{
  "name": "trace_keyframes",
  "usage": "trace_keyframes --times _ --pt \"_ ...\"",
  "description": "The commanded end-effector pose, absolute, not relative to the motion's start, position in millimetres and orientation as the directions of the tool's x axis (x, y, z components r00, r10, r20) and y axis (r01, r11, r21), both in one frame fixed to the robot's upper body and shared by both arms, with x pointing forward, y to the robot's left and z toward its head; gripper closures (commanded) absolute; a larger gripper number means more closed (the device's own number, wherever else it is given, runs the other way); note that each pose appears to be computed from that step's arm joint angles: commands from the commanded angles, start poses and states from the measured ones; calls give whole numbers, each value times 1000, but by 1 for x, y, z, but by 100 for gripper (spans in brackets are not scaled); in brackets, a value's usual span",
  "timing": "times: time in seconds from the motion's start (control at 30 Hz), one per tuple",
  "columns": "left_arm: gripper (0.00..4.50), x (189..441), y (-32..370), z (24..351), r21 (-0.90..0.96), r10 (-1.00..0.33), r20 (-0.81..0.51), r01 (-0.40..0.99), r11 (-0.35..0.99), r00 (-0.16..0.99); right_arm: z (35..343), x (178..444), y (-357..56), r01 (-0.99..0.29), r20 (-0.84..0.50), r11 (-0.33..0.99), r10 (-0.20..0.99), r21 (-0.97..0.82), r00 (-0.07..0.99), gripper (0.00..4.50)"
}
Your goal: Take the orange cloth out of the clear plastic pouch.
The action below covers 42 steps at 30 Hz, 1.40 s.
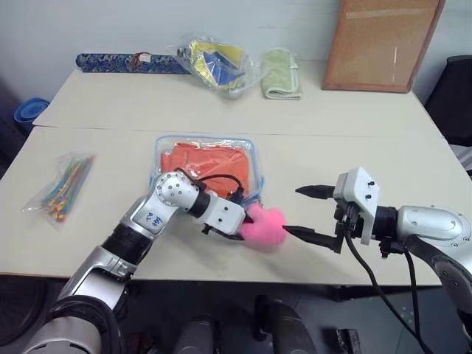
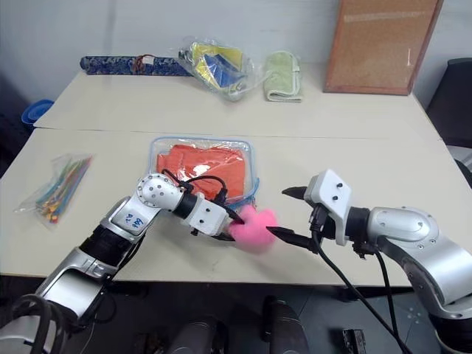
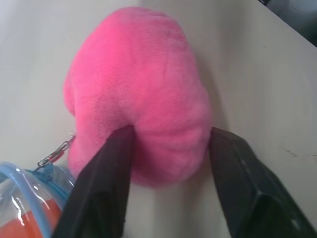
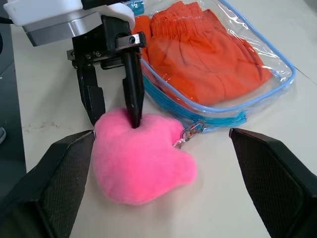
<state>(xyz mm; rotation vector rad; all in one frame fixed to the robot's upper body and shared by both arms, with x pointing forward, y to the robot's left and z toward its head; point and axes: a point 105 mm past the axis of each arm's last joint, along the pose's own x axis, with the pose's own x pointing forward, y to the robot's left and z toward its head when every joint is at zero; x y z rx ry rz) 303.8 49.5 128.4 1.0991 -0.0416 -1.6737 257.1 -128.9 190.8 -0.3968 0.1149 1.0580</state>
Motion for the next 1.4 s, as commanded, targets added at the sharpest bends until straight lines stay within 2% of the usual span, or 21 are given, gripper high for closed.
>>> trace_keyframes --times 0.03,0.13,0.17,0.33,0.5,0.73,0.87,1.03,1.4 --pt "349 303 51 132 548 -783 -620 736 -398 38 202 261 -128 -854 -250 414 832 -315 495 0" --pt "440 302 52 133 551 -792 -608 744 -378 49 202 264 -127 -857 -255 400 835 -324 487 0" --pt "446 302 53 133 552 -794 -606 745 -374 51 202 265 -127 -859 -258 394 837 -328 483 0" --pt "446 295 72 141 532 -776 -629 756 -382 51 195 273 -126 -857 -307 337 830 -389 466 0" --pt "446 289 82 147 484 -781 -624 803 -348 38 173 315 -123 -771 -362 295 751 -564 552 0" --pt "446 290 83 151 493 -787 -613 813 -309 73 163 347 -94 -722 -329 230 772 -653 544 0" --pt "450 289 89 153 489 -776 -626 816 -308 82 165 357 -87 -694 -312 206 780 -690 542 91" --pt "450 286 94 153 483 -769 -633 820 -306 86 166 360 -86 -688 -312 184 789 -703 529 272" --pt "450 287 92 151 483 -771 -631 821 -304 86 160 357 -69 -681 -326 103 820 -725 471 272"
